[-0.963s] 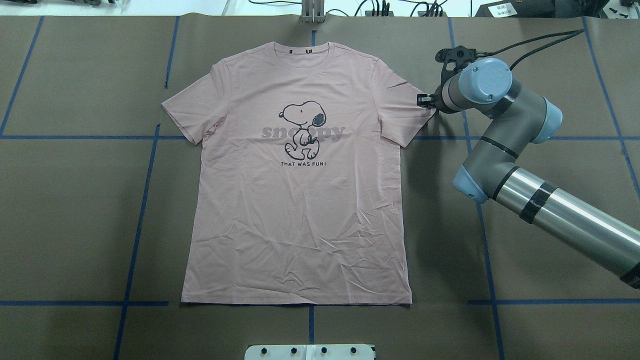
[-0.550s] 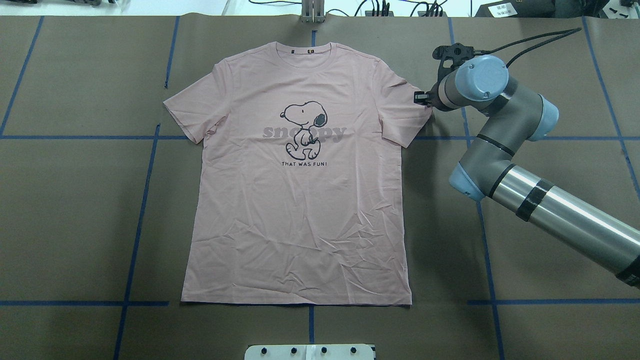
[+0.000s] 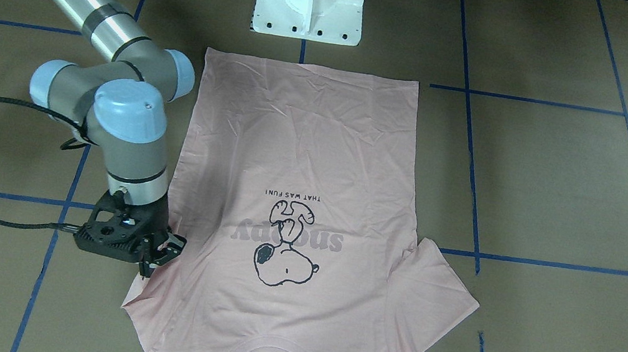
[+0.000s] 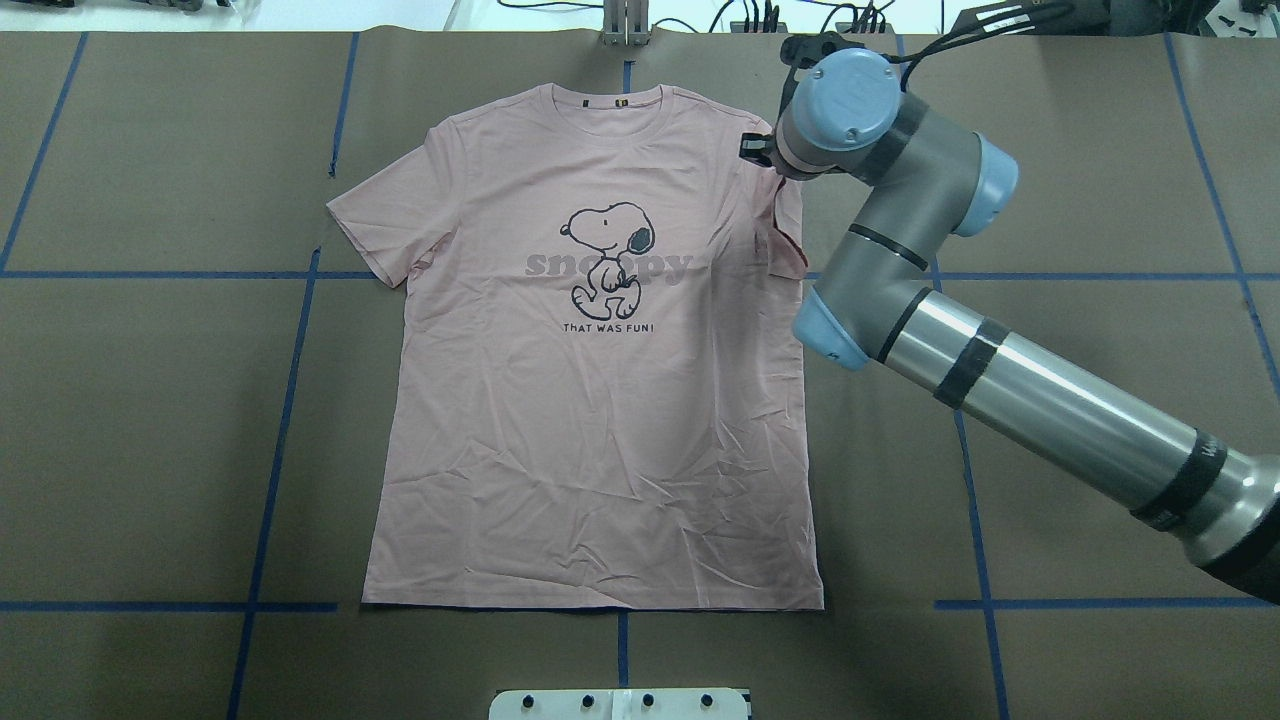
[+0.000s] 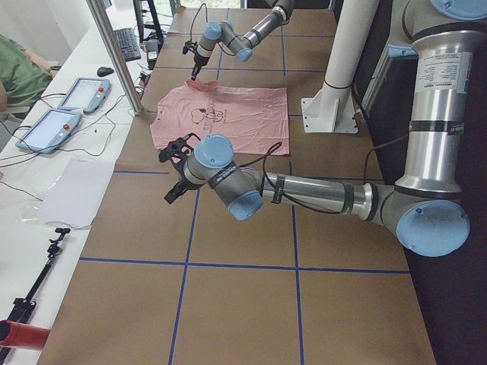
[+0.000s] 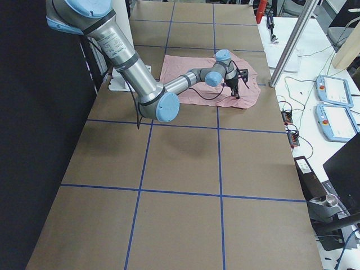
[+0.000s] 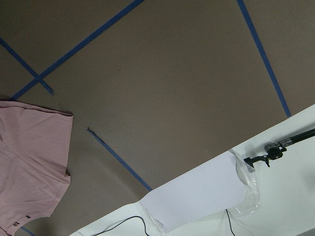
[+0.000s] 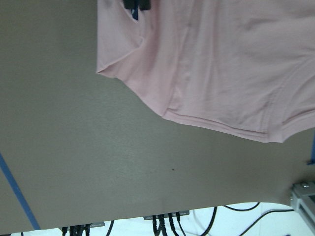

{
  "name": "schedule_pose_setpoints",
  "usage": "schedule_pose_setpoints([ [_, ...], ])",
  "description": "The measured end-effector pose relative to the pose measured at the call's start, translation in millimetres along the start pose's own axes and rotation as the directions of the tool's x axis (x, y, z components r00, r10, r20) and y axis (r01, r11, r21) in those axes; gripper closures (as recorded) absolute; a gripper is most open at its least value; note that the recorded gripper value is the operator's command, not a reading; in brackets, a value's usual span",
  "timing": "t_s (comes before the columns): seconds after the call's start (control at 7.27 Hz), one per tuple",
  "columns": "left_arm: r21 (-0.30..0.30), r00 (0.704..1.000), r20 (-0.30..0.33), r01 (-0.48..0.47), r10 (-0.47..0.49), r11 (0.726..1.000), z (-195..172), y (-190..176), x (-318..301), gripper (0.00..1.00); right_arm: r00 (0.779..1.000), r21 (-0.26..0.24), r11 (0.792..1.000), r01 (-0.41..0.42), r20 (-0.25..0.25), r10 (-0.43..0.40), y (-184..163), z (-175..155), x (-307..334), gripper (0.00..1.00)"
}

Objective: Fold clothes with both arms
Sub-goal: 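Fold the grasped sleeve inward across the shirt body with the right gripper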

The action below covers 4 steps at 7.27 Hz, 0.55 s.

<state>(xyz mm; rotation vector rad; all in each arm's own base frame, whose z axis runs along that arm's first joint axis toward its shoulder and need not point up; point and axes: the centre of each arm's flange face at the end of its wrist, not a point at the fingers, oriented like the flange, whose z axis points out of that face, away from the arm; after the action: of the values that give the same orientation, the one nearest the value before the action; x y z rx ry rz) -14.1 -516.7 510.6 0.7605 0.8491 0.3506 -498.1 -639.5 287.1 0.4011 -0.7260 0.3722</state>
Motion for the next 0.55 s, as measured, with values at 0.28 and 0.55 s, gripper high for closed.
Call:
schedule_pose_setpoints([
  [0.28,0.0,1.0,0.0,0.001,-0.001,1.0,0.0,-0.1,0.1,0.0,0.999,0.049,0.998,-0.035,-0.019,0.036,27.8,-3.3,-50.0,1.0],
  [0.55,0.0,1.0,-0.001,0.004,-0.004,1.0,0.1,0.1,0.0,0.0,0.999,0.067,0.997,-0.023,-0.032,0.025,47.0,2.4,-71.6,0.0],
])
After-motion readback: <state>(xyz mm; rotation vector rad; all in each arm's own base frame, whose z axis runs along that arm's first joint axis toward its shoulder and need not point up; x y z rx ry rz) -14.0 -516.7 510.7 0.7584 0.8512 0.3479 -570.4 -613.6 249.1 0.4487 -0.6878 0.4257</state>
